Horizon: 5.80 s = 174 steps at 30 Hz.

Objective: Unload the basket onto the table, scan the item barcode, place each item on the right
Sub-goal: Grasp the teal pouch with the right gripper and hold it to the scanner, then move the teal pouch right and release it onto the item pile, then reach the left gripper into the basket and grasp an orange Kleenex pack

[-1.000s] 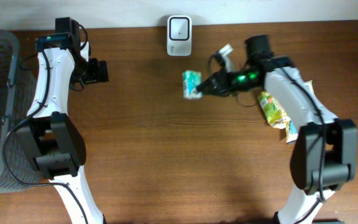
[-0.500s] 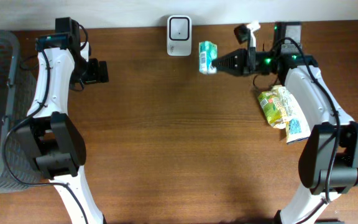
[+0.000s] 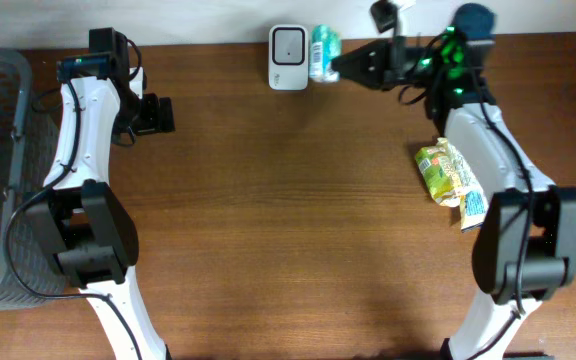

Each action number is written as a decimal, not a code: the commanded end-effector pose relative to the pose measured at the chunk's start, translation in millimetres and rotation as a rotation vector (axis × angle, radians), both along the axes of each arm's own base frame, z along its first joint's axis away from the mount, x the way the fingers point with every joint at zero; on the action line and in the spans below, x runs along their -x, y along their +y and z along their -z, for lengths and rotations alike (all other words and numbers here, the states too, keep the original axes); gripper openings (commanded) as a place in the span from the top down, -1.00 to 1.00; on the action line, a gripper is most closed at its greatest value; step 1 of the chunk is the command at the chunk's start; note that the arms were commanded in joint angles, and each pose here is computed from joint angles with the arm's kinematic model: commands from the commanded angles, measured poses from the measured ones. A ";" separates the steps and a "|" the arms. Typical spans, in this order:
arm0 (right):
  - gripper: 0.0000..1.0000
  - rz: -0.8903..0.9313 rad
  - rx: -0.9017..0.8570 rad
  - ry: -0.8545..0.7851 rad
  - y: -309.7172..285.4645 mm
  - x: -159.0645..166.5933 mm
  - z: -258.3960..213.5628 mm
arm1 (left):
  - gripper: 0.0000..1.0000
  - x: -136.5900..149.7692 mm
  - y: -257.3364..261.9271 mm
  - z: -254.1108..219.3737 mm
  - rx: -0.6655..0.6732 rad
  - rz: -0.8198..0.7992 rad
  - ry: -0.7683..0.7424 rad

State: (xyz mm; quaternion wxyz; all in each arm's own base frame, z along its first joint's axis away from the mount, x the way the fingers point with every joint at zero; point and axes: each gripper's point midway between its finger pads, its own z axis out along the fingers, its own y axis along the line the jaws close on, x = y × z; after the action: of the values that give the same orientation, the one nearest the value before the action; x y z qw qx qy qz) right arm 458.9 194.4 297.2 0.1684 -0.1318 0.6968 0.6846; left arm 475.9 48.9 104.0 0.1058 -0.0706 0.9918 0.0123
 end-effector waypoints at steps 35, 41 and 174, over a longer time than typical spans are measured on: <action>0.92 0.423 1.760 -1.421 45.9 -189.6 143.6 | -0.98 -2.4 0.4 -4.8 -0.008 0.015 -0.013; 0.92 0.396 1.735 -1.430 52.3 -193.2 168.3 | -0.98 -2.4 0.4 -4.8 -0.008 0.015 -0.013; -0.97 0.400 1.170 0.054 -159.8 48.3 63.5 | 1.00 60.7 143.2 -267.9 -0.222 -0.250 -0.729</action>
State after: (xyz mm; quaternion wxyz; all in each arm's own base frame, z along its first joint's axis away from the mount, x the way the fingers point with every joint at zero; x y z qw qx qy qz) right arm 410.4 34.3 223.1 0.1605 -0.0444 0.9741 0.1529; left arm 399.0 274.4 305.0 0.3594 -0.2592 0.8767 0.1870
